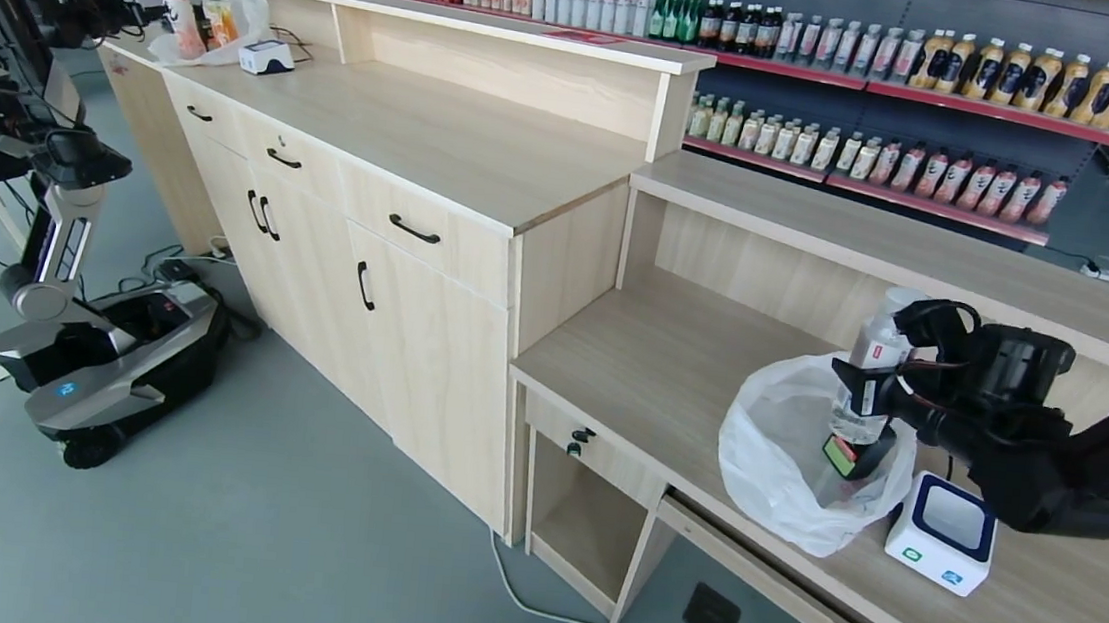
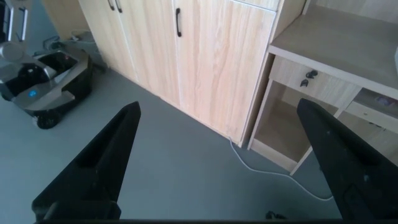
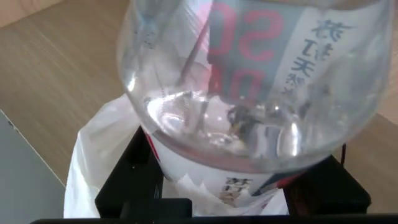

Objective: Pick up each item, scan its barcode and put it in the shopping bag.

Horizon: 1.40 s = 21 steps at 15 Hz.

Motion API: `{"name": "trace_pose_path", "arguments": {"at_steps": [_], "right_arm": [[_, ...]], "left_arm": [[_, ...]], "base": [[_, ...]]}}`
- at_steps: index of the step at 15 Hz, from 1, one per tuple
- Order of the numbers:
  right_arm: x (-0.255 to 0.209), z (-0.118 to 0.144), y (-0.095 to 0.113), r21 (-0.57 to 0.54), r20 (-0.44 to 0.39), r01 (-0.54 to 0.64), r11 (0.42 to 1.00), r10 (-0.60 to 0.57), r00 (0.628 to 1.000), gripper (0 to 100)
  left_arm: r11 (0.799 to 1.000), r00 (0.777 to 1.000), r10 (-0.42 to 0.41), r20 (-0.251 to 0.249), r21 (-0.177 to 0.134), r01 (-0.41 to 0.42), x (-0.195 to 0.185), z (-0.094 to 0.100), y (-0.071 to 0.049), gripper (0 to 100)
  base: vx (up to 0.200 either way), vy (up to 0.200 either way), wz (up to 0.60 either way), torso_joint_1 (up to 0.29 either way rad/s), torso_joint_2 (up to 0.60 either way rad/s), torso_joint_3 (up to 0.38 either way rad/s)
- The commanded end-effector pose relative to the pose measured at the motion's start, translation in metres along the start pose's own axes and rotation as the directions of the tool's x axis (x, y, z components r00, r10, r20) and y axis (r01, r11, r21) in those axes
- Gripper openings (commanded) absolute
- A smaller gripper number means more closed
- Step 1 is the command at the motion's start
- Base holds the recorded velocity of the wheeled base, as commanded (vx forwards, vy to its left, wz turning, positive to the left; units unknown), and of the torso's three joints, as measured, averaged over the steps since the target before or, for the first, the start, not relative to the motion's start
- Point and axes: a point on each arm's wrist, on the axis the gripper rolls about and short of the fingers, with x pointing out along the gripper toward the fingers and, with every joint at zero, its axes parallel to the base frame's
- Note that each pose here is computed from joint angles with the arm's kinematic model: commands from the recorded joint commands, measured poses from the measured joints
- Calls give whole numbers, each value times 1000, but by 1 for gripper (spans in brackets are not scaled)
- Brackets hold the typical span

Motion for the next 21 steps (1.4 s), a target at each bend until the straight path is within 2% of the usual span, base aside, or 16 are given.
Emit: {"name": "trace_pose_path", "arguments": {"at_steps": [1,5,12,15,21], "right_arm": [[26,-44,25,16,-44,-105,994,105,993,0],[38,-69,35,18,-65,-142,990,143,988,0],[52,-102,35,14,-74,-132,991,133,988,0],[57,-107,36,8,-23,-126,992,126,992,0],[57,-118,38,6,-18,-123,992,123,992,0]], "left_arm": [[1000,1000,1,0,0,-1,0,0,0,100],[1000,1000,1,0,0,-1,0,0,0,100],[1000,1000,1,0,0,-1,0,0,0,100],[1000,1000,1,0,0,-1,0,0,0,100],[1000,1000,1,0,0,-1,0,0,0,100]], "base": [[0,0,0,0,0,0],[0,0,0,0,0,0],[0,0,0,0,0,0],[0,0,0,0,0,0],[0,0,0,0,0,0]]}}
